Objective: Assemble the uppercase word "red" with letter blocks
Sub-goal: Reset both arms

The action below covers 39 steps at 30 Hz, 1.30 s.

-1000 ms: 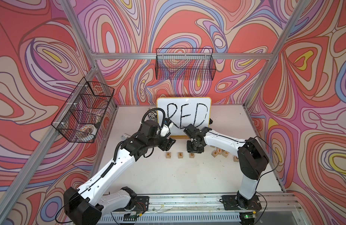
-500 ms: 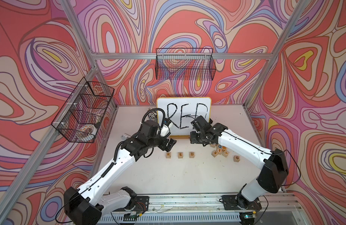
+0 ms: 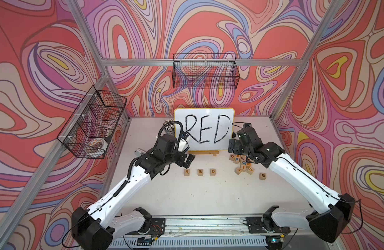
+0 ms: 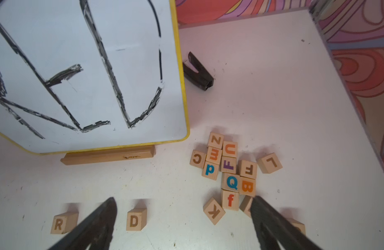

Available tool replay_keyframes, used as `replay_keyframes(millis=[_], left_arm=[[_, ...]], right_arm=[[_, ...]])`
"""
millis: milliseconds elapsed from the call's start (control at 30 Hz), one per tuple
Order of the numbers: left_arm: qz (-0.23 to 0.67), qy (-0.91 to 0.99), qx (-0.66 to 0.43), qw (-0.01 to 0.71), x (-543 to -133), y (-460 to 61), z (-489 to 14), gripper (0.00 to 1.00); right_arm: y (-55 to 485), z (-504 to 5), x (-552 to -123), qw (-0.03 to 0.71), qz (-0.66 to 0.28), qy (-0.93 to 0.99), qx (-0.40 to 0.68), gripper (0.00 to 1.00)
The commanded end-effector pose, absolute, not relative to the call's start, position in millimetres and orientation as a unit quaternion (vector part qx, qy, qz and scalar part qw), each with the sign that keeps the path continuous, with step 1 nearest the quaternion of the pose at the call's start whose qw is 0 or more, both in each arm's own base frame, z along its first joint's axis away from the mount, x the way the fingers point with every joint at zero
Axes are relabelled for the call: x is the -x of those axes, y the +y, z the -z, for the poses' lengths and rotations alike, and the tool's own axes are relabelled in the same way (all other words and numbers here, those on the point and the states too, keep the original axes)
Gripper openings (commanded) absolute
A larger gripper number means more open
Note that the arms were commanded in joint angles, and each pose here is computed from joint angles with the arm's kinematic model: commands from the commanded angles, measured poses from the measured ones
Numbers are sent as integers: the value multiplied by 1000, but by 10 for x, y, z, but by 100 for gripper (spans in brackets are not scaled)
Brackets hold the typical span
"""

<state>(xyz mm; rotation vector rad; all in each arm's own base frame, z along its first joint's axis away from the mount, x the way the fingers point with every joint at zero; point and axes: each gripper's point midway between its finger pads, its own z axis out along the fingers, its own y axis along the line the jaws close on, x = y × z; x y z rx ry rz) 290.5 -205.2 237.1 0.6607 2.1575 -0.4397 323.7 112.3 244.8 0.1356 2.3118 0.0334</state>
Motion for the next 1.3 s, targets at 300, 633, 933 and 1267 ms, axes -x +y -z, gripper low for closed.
replay_keyframes(millis=[300,633,933,1267], left_arm=[[132,846,-45,515,-3197,-1440,-2245,100],[-9,810,129,572,-3271,-193,-1838,100],[-83,790,119,595,-3477,143,-1459,100],[-105,807,52,579,-3704,91,-1210,98]], right_arm=[[-200,-2369,-3146,510,149,824,-196,98],[-446,-1778,-3298,583,137,778,-190,98],[-429,-1422,-3520,629,110,750,-172,98],[-315,-1385,-3813,662,93,734,-119,98]])
